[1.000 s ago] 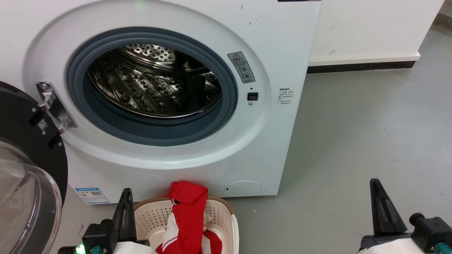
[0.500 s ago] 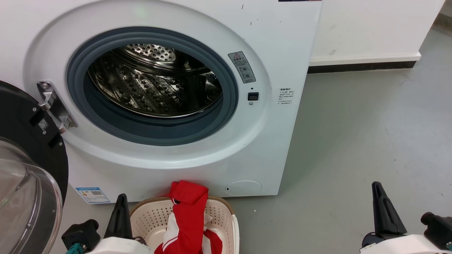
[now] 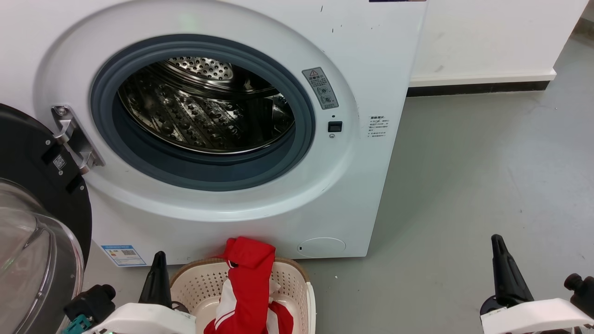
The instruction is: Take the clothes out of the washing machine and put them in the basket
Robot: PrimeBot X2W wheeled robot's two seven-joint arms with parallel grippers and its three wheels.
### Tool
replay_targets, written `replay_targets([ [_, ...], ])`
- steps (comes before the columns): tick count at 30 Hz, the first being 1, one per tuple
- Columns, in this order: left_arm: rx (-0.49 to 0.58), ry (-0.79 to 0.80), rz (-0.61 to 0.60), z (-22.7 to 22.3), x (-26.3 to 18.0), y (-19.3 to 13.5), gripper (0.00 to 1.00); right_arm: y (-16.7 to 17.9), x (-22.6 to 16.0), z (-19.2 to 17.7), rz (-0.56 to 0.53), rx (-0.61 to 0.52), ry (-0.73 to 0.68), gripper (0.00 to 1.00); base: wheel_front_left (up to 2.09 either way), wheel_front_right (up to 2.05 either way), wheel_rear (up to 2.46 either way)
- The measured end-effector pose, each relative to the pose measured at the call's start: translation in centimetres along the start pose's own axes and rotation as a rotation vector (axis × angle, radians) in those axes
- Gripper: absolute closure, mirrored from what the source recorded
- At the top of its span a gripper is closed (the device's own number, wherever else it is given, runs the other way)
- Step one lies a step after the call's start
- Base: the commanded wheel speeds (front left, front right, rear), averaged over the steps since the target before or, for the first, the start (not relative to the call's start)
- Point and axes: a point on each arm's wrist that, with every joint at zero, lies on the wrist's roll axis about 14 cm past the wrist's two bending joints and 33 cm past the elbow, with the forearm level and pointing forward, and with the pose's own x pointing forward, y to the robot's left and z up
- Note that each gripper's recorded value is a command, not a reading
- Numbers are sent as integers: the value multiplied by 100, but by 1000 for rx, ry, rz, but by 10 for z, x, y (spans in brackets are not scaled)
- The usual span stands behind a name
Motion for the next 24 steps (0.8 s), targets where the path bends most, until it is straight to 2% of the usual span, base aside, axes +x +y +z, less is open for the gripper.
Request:
replay_targets([
  [24, -344, 32, 11, 2, 7, 4, 100, -3, 13, -2, -31, 322, 28, 100, 0, 0, 0],
])
